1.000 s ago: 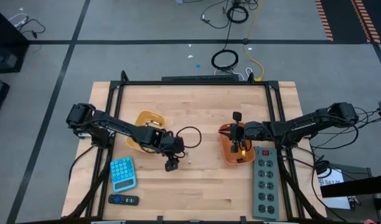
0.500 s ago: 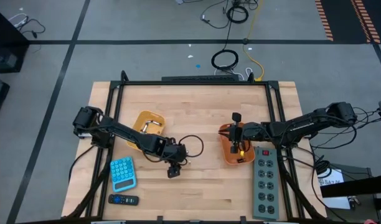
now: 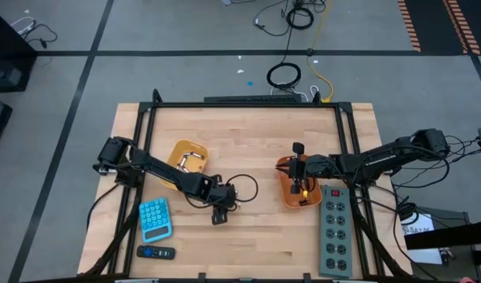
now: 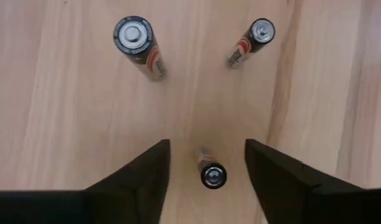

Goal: Sort batteries
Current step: Put the silver battery into the yellow bin

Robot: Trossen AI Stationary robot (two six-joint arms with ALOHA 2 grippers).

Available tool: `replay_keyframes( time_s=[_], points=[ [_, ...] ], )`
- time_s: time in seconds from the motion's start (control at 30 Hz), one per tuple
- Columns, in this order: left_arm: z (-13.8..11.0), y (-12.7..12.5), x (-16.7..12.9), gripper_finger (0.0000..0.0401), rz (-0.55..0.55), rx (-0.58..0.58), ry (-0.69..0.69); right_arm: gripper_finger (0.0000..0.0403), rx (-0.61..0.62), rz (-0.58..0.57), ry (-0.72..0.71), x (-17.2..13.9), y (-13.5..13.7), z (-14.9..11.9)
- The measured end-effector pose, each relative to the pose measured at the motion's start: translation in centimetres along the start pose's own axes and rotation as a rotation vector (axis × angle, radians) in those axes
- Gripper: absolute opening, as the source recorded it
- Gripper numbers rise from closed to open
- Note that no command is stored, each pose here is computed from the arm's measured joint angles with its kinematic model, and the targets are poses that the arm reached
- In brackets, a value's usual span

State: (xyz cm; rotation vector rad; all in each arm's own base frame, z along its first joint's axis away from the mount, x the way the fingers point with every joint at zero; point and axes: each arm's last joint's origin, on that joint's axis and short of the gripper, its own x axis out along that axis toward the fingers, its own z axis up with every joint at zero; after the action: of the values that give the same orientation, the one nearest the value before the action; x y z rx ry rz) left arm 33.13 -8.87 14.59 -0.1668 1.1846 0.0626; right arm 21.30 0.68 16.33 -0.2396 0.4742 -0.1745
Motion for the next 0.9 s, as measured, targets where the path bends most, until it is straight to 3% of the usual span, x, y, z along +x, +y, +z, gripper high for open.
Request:
replay_keyframes(
  time_s=[0.17, 0.33, 0.53, 0.67, 0.9],
  points=[
    [-0.1, 0.1, 0.0, 0.0140, 0.012, 0.017, 0.004, 0.0018, 0.000, 0.000, 0.000, 0.0, 0.0, 0.0],
    [-0.2, -0.3, 0.0, 0.0033, 0.005, 0.114, 0.007, 0.0018, 0.000, 0.000, 0.000, 0.0, 0.0, 0.0],
    [-1.0, 0.3, -1.0, 0.0033, 0.030, 0.122, 0.091, 0.0018, -0.001, 0.000, 0.002, 0.0, 0.0, 0.0],
    [-1.1, 0.9, -3.5, 0.0033, 0.084, 0.104, 0.080, 0.0018, -0.002, 0.001, 0.007, 0.0, 0.0, -0.1],
    [-3.2, 3.3, -7.1, 0.0033, 0.122, -0.054, 0.058, 0.0018, -0.002, 0.005, 0.014, 0.0, 0.0, -0.2]
  ],
)
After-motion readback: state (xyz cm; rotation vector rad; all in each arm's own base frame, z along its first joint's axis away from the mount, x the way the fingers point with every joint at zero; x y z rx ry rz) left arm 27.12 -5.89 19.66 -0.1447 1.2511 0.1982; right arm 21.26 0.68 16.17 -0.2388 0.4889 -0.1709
